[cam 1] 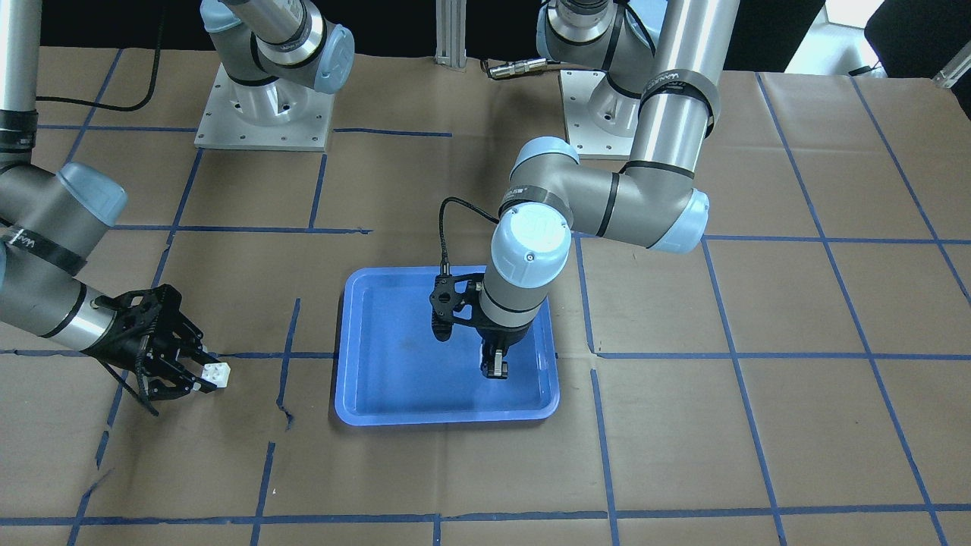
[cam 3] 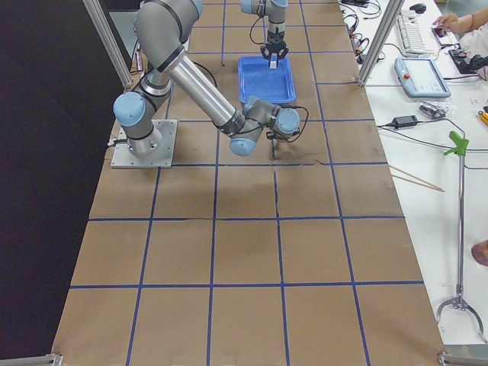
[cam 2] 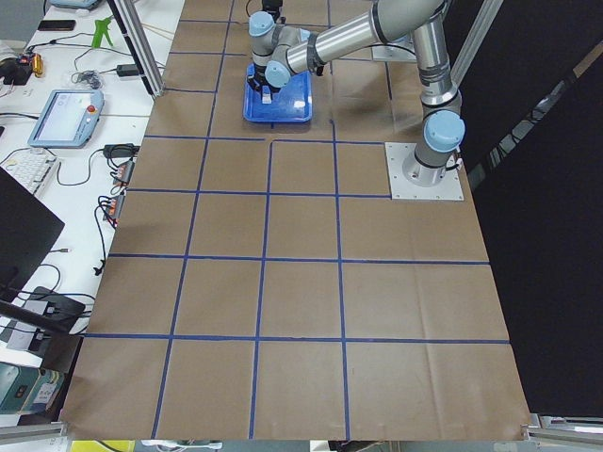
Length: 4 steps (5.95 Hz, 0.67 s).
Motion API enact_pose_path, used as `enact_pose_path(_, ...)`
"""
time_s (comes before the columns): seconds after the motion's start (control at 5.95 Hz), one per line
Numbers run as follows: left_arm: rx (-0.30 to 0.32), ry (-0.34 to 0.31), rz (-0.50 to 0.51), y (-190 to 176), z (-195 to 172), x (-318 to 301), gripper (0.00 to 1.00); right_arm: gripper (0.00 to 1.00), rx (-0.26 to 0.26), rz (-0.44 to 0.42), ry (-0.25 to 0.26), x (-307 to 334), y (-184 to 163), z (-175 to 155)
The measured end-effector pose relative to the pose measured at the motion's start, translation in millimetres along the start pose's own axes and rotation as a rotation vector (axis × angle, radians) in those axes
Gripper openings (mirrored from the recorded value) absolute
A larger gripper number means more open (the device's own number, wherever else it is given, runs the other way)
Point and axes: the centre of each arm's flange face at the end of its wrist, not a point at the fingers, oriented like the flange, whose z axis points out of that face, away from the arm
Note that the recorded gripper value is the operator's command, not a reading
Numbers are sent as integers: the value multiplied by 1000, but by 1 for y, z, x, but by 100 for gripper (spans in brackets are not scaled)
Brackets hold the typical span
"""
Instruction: Assemble white blocks and place on blue tray
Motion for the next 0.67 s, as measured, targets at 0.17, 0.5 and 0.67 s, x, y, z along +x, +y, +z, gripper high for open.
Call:
enact_pose_path(0.17, -2, 11, 22, -15, 8, 7, 0, 28, -6, -5, 10, 7, -4, -11)
enact_pose_path(0.5, -13, 38, 54, -35, 34, 16, 2, 28, 13, 15, -2, 13, -25, -44)
enact_pose_path(0.67, -12, 38, 60, -38, 40, 16, 99, 28, 22, 36, -14, 12, -34, -56)
